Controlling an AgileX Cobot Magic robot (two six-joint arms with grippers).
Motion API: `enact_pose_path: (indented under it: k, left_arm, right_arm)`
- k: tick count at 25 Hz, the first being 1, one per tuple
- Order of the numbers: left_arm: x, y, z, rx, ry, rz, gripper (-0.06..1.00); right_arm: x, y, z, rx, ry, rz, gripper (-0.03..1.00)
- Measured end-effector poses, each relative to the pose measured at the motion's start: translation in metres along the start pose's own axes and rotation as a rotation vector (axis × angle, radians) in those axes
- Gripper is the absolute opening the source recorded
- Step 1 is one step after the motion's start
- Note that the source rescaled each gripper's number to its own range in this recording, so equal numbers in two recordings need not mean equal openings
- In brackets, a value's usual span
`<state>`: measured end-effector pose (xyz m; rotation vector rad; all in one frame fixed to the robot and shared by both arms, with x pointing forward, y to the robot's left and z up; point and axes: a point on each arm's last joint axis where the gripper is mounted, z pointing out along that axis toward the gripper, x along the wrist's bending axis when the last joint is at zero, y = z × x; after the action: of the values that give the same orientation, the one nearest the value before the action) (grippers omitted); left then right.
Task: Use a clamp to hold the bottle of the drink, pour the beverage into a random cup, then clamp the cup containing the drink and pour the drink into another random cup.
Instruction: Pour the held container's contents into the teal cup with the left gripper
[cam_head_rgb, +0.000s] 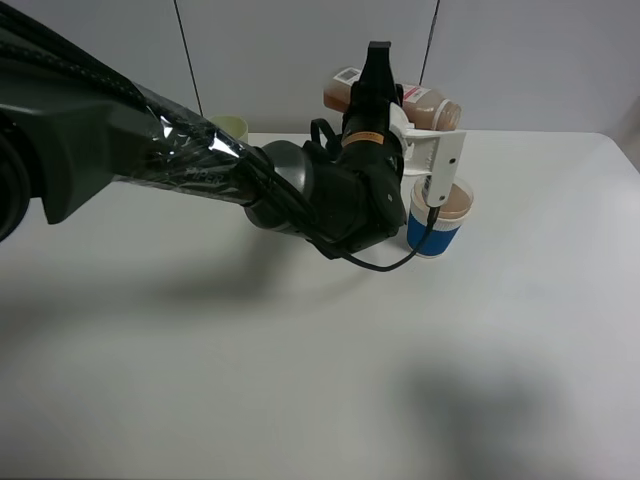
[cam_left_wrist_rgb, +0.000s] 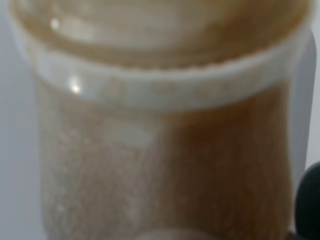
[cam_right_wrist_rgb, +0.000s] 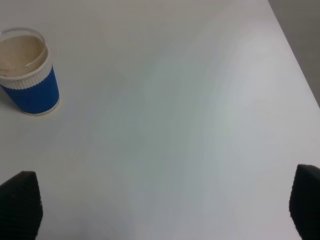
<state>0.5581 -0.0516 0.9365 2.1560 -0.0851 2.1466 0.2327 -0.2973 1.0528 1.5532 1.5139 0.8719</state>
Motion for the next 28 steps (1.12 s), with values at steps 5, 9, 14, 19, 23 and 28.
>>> enact_pose_path:
  k: [5, 9, 14, 19, 23, 28]
  left_arm:
    - [0.0013, 0.0017, 0.0000, -0.018, 0.015, 0.027, 0.02]
    - [0.0024, 0.0030, 0.0000, -0.033, 0.027, 0.059, 0.02]
    - [0.0026, 0.0032, 0.0000, -0.035, 0.029, 0.065, 0.02]
    - [0.0026, 0.0033, 0.0000, -0.035, 0.030, 0.068, 0.02]
    - [0.0028, 0.0031, 0.0000, -0.034, 0.032, 0.068, 0.02]
    - [0.0047, 0.0017, -0.0001, -0.017, 0.052, 0.072, 0.02]
  right_arm:
    - [0.0000, 0.0000, 0.0000, 0.000, 0.000, 0.000, 1.00]
    - [0.0000, 0.0000, 0.0000, 0.000, 0.000, 0.000, 1.00]
    - [0.0000, 0.0000, 0.0000, 0.000, 0.000, 0.000, 1.00]
    - [0.0000, 0.0000, 0.0000, 0.000, 0.000, 0.000, 1.00]
    - [0.0000, 0.0000, 0.0000, 0.000, 0.000, 0.000, 1.00]
    - [0.0000, 0.0000, 0.0000, 0.000, 0.000, 0.000, 1.00]
